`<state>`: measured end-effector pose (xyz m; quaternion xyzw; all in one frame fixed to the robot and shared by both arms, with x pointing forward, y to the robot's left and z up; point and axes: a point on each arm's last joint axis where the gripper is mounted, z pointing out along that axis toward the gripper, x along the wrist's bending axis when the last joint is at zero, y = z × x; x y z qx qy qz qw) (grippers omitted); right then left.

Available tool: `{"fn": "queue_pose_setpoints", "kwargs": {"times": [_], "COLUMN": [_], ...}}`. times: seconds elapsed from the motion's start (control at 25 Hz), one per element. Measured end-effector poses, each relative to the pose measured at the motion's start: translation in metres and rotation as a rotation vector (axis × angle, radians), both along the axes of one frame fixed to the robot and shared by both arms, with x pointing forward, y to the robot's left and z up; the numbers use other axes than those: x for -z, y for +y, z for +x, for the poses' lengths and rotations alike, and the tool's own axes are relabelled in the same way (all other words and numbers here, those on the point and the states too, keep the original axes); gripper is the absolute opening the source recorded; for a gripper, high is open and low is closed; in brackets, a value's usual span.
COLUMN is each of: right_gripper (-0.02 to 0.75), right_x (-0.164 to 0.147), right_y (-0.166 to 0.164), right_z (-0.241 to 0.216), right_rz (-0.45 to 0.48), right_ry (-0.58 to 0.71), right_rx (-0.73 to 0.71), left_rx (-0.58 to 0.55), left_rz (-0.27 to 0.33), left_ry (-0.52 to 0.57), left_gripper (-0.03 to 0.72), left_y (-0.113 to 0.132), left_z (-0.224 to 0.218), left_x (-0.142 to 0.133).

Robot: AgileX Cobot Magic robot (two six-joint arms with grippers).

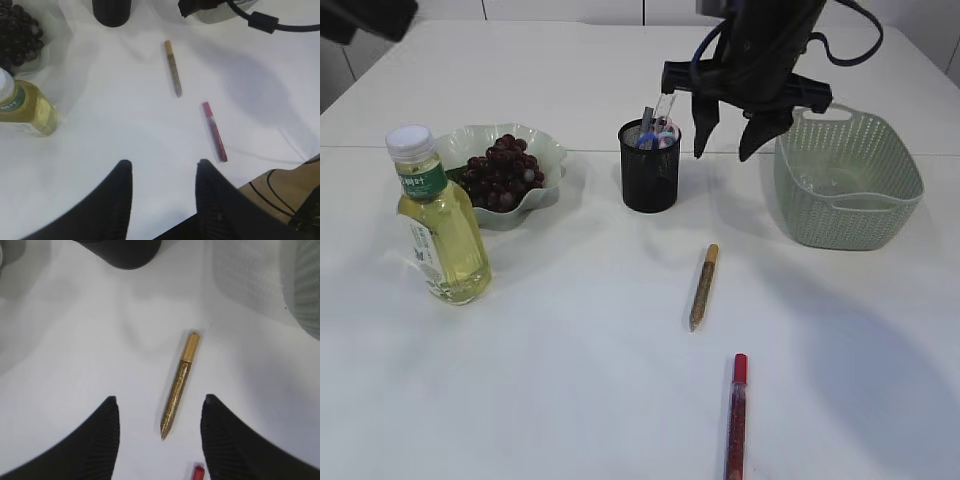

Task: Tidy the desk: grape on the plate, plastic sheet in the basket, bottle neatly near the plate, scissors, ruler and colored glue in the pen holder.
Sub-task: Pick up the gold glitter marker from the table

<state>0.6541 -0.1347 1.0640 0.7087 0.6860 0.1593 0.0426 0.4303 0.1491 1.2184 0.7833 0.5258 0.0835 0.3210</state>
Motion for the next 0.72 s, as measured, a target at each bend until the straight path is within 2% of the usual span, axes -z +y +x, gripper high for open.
{"fn": "queue_pose_setpoints", "kwargs": {"times": [0.12,0.36,0.72], "right_gripper": [0.418,0.418,0.407], "right_x": [0.010,0.027,0.098], "right_y": [-0.001,-0.002,0.021], "right_z": [-0.002,-0.002,0.006], "right_rz": [-0.003,-0.008,-0.055], "right_ry": [0.041,0.096,0.249], "right_rx": [0.051,0.168,0.197], "left_rx": [-0.005,-0.024,-0.046], "left_rz": [0.001,0.078,0.139], "left_ry": [0.008,0.011,-0.039], "left_gripper": [0.309,0.309,0.309], "left_y": [0.006,0.012,0.018], "left_z": [-0.007,-0.006,-0.003], "left_x": [0.003,0.017,0.016]}}
